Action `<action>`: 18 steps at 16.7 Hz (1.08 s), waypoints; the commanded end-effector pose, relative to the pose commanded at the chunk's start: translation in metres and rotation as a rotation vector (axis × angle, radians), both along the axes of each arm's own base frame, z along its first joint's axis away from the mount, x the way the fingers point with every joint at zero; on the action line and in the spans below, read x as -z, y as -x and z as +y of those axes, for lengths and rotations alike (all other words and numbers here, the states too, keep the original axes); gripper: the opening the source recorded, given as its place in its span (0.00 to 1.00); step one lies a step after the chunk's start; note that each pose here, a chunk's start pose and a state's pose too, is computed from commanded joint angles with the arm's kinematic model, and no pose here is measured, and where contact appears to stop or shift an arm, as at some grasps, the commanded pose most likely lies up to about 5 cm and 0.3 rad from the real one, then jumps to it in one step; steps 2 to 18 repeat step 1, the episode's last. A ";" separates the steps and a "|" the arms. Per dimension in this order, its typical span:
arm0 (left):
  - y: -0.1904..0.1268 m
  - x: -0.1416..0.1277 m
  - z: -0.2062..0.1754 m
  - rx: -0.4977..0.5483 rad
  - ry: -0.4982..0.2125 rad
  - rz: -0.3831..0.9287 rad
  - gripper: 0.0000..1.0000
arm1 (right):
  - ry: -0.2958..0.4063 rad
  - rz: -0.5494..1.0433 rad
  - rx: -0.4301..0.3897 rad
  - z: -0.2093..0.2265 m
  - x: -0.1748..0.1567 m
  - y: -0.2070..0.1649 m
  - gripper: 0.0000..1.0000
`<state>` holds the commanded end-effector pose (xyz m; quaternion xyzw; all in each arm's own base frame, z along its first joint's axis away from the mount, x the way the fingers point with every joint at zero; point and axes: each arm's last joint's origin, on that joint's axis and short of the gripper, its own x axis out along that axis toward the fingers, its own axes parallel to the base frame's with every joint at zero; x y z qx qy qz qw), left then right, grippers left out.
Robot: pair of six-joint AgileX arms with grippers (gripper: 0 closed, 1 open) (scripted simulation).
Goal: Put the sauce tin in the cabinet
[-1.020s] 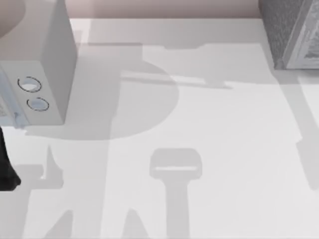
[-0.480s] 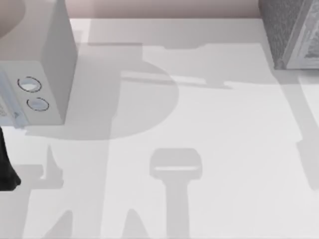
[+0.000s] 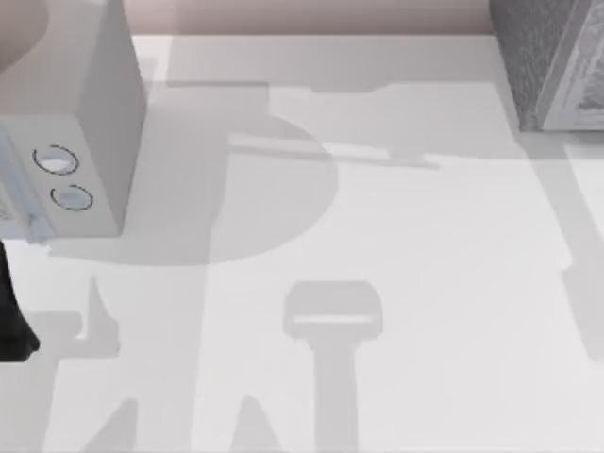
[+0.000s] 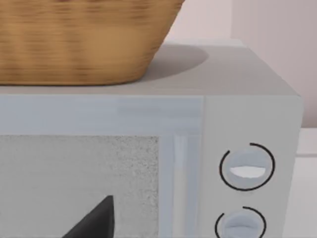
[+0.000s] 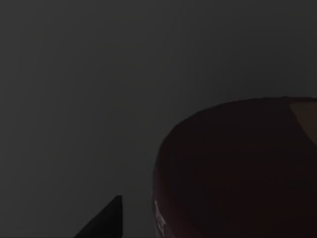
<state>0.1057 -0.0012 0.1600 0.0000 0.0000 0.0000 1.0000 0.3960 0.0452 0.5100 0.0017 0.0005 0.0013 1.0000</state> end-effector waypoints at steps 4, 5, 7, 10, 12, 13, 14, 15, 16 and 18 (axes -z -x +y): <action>0.000 0.000 0.000 0.000 0.000 0.000 1.00 | 0.000 0.000 0.000 0.000 0.000 0.000 1.00; 0.000 0.000 0.000 0.000 0.000 0.000 1.00 | 0.000 0.000 0.000 0.000 0.000 0.000 1.00; 0.000 0.000 0.000 0.000 0.000 0.000 1.00 | 0.000 0.000 0.000 0.000 0.000 0.000 1.00; 0.000 0.000 0.000 0.000 0.000 0.000 1.00 | 0.000 0.000 0.000 0.000 0.000 0.000 1.00; 0.000 0.000 0.000 0.000 0.000 0.000 1.00 | 0.000 0.000 0.000 0.000 0.000 0.000 1.00; 0.000 0.000 0.000 0.000 0.000 0.000 1.00 | 0.000 0.000 0.000 0.000 0.000 0.000 1.00; 0.000 0.000 0.000 0.000 0.000 0.000 1.00 | 0.000 0.000 0.000 0.000 0.000 0.000 1.00; 0.000 0.000 0.000 0.000 0.000 0.000 1.00 | 0.000 0.000 0.000 0.000 0.000 0.000 1.00; 0.000 0.000 0.000 0.000 0.000 0.000 1.00 | 0.000 0.000 0.000 0.000 0.000 0.000 1.00; 0.000 0.000 0.000 0.000 0.000 0.000 1.00 | 0.000 0.000 0.000 0.000 0.000 0.000 1.00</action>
